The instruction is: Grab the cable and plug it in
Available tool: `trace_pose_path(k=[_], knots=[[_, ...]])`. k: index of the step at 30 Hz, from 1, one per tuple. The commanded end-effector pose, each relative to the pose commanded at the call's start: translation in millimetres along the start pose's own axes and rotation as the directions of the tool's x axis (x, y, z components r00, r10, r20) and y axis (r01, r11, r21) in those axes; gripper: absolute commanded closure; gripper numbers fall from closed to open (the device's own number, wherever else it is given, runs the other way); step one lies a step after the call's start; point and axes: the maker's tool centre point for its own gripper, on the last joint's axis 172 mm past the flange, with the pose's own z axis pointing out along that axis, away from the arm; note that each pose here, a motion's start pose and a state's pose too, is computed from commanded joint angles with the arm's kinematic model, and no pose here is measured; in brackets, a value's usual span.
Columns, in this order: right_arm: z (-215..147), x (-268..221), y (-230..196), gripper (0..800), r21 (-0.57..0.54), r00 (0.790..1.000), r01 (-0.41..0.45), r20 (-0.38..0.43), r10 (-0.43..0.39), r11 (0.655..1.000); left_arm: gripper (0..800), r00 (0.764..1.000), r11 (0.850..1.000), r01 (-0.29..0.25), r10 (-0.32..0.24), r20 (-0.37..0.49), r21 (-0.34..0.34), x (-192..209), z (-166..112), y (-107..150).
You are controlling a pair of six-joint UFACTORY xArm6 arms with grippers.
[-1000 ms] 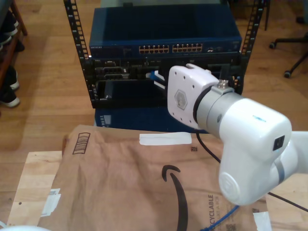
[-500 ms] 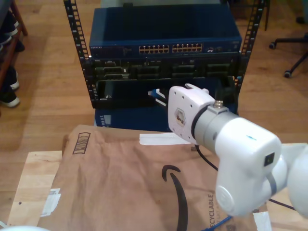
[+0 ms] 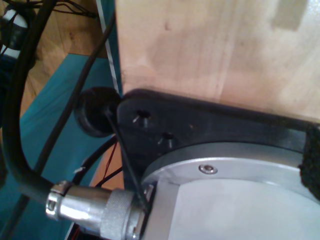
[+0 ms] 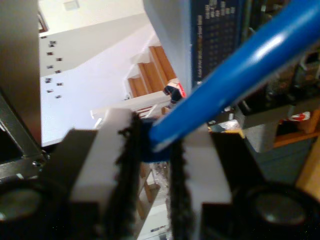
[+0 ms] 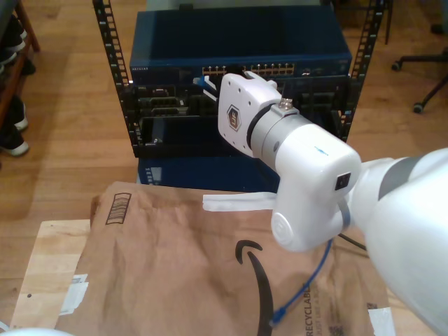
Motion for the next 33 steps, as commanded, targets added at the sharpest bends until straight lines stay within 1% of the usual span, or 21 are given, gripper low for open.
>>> trace_pose_path(k=[3, 7, 9, 12, 13, 16, 19, 22, 27, 31, 33], knots=[[-11, 5, -9, 800, 0.065, 1.000, -0.010, -0.006, 0.010, 0.998, 1, 1.000, 1.000, 0.000, 0.000, 0.001, 0.000, 0, 0, 0], [-29, 21, 9, 800, 0.080, 0.999, -0.018, -0.034, 0.021, 0.997, 1, 1.000, 1.000, 0.000, 0.000, 0.001, 0.000, 0, 0, 0], [-38, 32, 12, 800, 0.100, 0.998, -0.024, -0.064, 0.030, 0.995, 1, 1.000, 1.000, 0.000, 0.000, 0.001, 0.000, 0, 0, 0], [-51, 51, 7, 800, 0.147, 0.992, 0.026, -0.125, -0.008, 0.989, 1, 1.000, 1.000, 0.000, 0.000, 0.001, 0.000, 0, 0, 0], [-52, 57, 5, 800, 0.155, 0.990, 0.030, -0.144, -0.007, 0.987, 1, 1.000, 1.000, 0.000, 0.000, 0.001, 0.000, 0, 0, 0], [-54, 79, 2, 800, 0.168, 0.980, 0.016, -0.197, 0.017, 0.986, 1, 1.000, 1.000, 0.000, 0.000, 0.001, 0.000, 0, 0, 0], [-57, 84, 2, 800, 0.189, 0.978, 0.026, -0.208, 0.015, 0.982, 1, 1.000, 1.000, 0.000, 0.000, 0.001, 0.000, 0, 0, 0], [-55, 87, 9, 800, 0.179, 0.977, 0.028, -0.213, 0.011, 0.983, 1, 1.000, 1.000, 0.000, 0.000, 0.001, 0.000, 0, 0, 0], [-47, 104, 13, 800, 0.187, 0.965, 0.010, -0.258, 0.039, 0.982, 1, 1.000, 1.000, 0.000, 0.000, 0.001, 0.000, 0, 0, 0], [-43, 121, 15, 800, 0.202, 0.950, -0.006, -0.305, 0.068, 0.979, 1, 1.000, 1.000, 0.000, 0.000, 0.001, 0.000, 0, 0, 0], [-40, 125, 16, 800, 0.210, 0.948, -0.003, -0.311, 0.070, 0.978, 1, 1.000, 1.000, 0.000, 0.000, 0.001, 0.000, 0, 0, 0]])
